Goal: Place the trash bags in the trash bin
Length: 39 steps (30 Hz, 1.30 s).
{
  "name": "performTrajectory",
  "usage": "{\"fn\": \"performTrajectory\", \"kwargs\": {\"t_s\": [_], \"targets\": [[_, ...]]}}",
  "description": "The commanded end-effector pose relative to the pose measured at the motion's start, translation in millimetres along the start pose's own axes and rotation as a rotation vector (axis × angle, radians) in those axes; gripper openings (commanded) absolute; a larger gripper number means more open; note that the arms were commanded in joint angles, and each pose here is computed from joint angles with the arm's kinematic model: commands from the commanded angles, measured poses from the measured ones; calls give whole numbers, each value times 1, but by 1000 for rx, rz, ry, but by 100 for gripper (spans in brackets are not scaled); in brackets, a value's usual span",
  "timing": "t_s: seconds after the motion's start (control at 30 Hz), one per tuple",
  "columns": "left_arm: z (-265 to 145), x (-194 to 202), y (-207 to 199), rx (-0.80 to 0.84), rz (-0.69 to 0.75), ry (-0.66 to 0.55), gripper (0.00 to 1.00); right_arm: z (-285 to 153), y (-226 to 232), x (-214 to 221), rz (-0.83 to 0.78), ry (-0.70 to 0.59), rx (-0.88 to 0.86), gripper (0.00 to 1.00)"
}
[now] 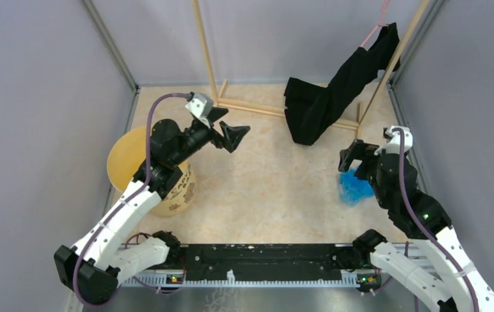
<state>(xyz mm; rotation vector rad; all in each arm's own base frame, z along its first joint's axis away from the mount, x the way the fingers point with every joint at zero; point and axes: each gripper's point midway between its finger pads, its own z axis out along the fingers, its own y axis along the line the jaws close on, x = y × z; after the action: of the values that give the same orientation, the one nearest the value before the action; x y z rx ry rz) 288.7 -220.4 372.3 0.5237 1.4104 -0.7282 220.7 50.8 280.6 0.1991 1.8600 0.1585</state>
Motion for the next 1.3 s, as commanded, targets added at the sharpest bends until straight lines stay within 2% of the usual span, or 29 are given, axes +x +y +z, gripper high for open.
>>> {"fn": "performTrajectory", "kwargs": {"t_s": [0.0,0.23,0.33,0.47,0.57,0.77,0.93,1.07,1.17,1.23,1.27], "targets": [[12,-5,-27,96,9,10,99,3,-9,14,33,34,57,99],[19,6,-33,123,-21,46,99,15,-19,43,39,90,125,99],[21,9,-31,109,-32,56,99,25,-29,55,68,71,193,99],[22,11,-31,113,-31,62,99,41,-48,72,109,116,287,99],[24,12,-36,143,-41,74,99,54,-73,81,187,187,362,99],[25,12,-40,164,-56,85,99,57,-131,94,395,198,625,99],[25,13,-44,183,-78,88,99,79,-128,124,417,264,576,99],[28,17,-47,199,-99,103,99,81,-145,140,377,230,633,99],[29,19,-48,207,-109,110,99,83,-147,146,373,214,612,93],[29,21,-49,212,-115,115,99,91,-131,143,358,209,493,83],[30,21,-50,214,-119,116,99,95,-120,139,341,207,415,74]]}}
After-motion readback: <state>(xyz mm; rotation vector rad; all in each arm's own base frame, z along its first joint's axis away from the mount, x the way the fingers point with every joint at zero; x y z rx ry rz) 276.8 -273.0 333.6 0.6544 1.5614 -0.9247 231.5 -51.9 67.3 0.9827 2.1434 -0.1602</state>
